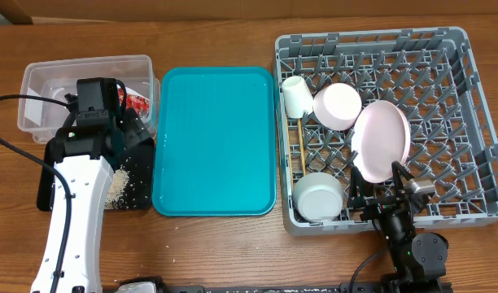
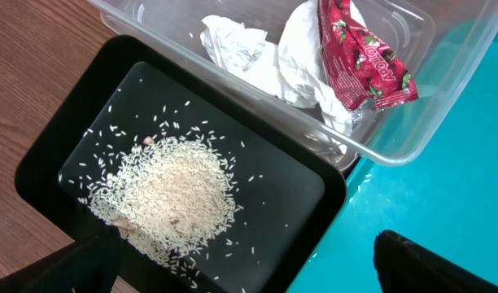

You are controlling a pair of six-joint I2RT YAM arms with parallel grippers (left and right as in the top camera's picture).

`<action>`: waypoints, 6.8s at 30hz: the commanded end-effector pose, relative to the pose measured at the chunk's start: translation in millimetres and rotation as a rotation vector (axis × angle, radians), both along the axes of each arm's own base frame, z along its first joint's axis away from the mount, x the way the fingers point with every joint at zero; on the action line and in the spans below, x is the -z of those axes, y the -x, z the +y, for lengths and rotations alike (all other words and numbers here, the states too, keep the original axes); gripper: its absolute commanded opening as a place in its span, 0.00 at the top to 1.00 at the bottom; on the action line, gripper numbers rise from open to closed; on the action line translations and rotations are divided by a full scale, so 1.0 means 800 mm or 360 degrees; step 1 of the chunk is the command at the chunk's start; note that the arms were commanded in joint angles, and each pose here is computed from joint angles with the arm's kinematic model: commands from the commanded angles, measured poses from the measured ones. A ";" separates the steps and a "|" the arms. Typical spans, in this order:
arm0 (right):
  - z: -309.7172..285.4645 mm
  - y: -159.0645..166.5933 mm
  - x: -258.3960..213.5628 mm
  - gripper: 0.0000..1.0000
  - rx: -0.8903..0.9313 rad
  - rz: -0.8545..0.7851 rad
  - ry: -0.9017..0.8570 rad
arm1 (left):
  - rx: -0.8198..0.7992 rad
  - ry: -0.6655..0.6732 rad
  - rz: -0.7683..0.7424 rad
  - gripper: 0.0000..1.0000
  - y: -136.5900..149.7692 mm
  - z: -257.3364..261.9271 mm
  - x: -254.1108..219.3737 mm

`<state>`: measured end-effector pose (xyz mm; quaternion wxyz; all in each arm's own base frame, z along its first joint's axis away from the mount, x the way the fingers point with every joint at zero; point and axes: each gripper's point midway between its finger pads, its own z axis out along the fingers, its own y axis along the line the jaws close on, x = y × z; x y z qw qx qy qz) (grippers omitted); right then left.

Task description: Sort waste into correct bins and load items into the dishwasher

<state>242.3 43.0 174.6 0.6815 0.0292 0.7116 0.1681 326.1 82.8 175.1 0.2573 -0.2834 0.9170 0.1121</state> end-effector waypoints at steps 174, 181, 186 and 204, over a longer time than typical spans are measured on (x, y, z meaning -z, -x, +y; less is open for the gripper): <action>-0.015 -0.003 0.006 0.00 0.0099 0.0013 0.0014 | 0.0878 -0.0731 -0.1762 0.00 0.105 -0.083 -0.054; -0.015 -0.003 0.006 0.00 0.0099 0.0013 0.0014 | 0.0610 -0.0562 -0.1726 0.00 0.106 -0.058 -0.037; -0.015 -0.003 0.006 0.00 0.0099 0.0013 0.0014 | 0.0614 -0.0481 -0.1462 0.00 0.104 -0.056 0.016; -0.015 -0.003 0.006 0.00 0.0099 0.0013 0.0014 | 0.0598 -0.0424 -0.1470 0.00 0.104 -0.058 0.018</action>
